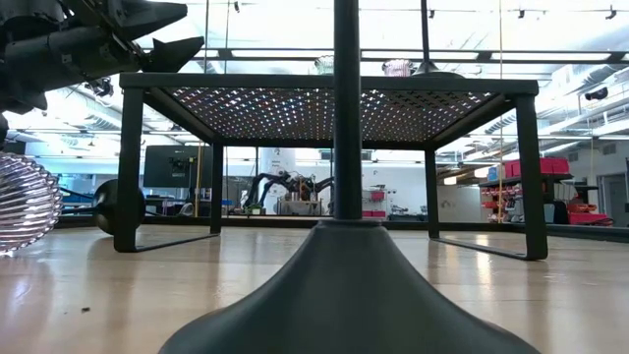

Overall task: Pick & Place candle stick holders
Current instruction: Put the top black candle holder on the shelf, then put the bottom black candle holder on the shelf aligned with the other black candle holder

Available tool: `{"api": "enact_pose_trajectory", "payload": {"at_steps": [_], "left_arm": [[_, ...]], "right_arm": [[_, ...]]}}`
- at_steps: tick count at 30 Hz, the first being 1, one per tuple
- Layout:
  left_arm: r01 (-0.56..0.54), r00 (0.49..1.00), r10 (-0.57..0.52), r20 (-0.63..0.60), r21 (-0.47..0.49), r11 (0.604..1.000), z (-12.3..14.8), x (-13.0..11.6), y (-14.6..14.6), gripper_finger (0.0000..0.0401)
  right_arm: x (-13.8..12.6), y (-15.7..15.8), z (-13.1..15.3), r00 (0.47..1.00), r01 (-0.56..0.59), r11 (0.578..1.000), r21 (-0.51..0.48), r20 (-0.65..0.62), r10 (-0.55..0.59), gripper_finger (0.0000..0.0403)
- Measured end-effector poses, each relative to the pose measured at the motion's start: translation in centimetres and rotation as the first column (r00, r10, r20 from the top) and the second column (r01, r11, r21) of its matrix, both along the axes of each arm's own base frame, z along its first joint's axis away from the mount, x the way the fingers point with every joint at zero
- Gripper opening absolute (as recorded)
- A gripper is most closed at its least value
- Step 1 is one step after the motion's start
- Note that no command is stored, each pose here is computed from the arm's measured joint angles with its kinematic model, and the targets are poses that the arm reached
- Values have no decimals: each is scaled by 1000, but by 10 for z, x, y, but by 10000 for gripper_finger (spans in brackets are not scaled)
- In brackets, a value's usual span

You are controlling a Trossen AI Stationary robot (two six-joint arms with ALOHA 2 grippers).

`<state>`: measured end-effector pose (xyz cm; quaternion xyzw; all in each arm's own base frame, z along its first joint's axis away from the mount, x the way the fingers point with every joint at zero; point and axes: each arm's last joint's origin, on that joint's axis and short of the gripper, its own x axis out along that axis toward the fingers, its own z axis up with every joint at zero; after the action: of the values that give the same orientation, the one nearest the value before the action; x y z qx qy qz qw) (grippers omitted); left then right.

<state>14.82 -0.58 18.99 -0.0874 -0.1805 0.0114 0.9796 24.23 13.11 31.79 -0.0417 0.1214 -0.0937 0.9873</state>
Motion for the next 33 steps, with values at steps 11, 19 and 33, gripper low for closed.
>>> {"api": "enact_pose_trajectory", "payload": {"at_steps": [11,19,33], "left_arm": [[0,1000,0,0,0,1000,0,0,0,248],[3,1000,-3,0,1,1000,0,0,0,248],[205,979,-205,15,4,979,6,3,-8,248]], "right_arm": [[-2,-2,4,1000,2,999,-33,11,-2,184],[-8,-7,10,999,44,998,-49,23,-43,192],[-32,-1,19,1000,9,998,-58,19,-8,192]]}}
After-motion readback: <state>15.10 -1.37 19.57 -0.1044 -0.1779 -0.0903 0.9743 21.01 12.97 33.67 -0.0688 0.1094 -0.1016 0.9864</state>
